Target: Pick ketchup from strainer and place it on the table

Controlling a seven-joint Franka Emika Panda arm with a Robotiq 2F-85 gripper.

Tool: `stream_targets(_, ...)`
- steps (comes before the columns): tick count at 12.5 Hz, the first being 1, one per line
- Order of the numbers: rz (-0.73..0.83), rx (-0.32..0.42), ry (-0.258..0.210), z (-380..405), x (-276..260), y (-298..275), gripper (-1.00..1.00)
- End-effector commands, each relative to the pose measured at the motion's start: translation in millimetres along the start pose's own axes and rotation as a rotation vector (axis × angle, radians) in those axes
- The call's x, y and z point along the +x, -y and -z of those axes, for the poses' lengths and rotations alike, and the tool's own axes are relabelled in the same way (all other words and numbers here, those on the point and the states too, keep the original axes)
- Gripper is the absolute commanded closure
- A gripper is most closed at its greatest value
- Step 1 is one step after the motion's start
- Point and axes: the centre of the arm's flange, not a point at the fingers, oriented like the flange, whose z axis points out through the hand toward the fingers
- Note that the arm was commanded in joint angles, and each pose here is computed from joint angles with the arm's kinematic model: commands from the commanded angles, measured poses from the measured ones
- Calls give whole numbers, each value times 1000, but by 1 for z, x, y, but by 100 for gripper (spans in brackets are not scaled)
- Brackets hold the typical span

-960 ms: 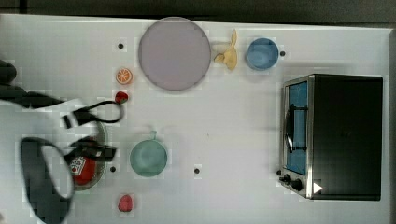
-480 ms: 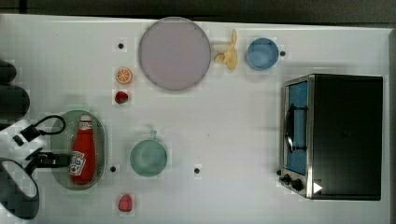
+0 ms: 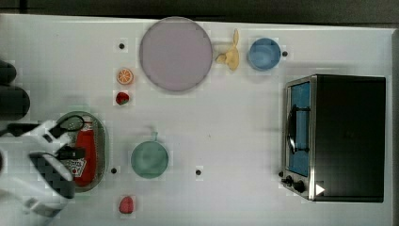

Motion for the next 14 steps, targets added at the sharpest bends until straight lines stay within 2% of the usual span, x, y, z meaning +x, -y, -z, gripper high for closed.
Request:
stream_targets(1,-101,34,18,-40,-4,-7,-100)
stream_targets(6,-147,77,83,-98,-12,-4,-100)
stream_targets(9,-148,52,108,-123,-17,-10,-100)
stream_targets(10,-153,57,106,-128,-17,-10,-91)
stream_targets(12,-169,65,105,-133,-16,-11,-43)
stream_targets(13,-167,79,92,-128,-14,-8,-25)
stream_targets(14,-163,82,84,-123,-14,-5,-25)
